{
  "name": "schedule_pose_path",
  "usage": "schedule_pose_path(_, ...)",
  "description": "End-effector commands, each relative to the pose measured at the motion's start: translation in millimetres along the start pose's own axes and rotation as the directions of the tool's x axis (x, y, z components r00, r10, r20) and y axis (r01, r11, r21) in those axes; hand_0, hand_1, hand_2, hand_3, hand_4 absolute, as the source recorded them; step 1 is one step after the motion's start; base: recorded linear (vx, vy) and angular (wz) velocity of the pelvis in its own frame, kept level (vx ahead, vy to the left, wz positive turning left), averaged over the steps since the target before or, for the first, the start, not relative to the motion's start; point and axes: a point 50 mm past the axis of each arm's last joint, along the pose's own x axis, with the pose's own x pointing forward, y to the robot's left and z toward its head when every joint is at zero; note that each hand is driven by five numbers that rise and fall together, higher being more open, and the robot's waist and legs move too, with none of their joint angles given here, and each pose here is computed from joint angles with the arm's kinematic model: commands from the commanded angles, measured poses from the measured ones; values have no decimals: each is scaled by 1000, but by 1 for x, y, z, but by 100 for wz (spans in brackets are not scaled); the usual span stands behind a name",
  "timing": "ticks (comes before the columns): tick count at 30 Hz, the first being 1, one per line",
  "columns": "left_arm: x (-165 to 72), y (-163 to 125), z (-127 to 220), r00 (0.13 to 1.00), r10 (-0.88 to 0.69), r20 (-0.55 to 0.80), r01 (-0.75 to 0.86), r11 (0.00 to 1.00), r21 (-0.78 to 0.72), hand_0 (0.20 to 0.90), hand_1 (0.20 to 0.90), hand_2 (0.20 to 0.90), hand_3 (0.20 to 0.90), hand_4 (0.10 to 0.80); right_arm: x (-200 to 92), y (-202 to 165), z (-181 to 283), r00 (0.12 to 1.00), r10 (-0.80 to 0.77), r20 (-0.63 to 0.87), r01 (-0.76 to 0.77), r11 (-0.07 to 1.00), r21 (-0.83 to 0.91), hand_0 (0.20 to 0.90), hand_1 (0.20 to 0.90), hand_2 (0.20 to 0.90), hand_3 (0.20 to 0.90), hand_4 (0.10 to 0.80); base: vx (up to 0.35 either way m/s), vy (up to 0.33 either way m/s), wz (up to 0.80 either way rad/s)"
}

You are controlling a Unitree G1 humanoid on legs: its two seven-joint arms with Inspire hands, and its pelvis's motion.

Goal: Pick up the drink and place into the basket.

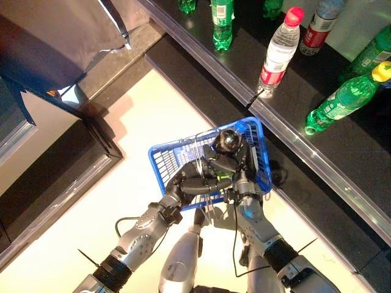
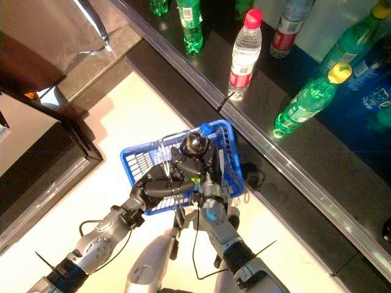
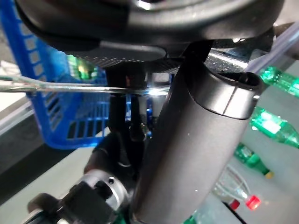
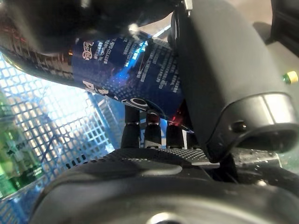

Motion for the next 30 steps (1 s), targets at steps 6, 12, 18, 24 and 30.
schedule_pose_path(6,1,-133,106,617,-637,463,630,752,195,300,300,300,200,100,7,111,82,806,438,397,-377,898,-226,300,300,300,200,100,-12,1,0)
schedule_pose_path(12,4,-134,105,606,-653,455,648,737,194,300,300,300,200,100,19,99,66,829,462,317,-344,866,-364,300,300,300,200,100,-10,-3,7)
schedule_pose_path(18,10,-137,103,596,-662,453,668,723,177,300,300,300,200,100,32,85,34,935,350,65,-345,935,-80,300,300,300,200,100,-17,4,3)
schedule_pose_path(24,13,-143,104,586,-664,464,672,718,179,300,300,300,200,100,33,84,14,952,285,-109,-253,937,242,300,300,300,200,100,-6,28,1)
schedule_pose_path(30,12,-149,104,575,-660,483,675,717,176,300,300,300,200,100,27,95,14,943,322,-89,-293,925,241,300,300,300,200,100,-1,50,0)
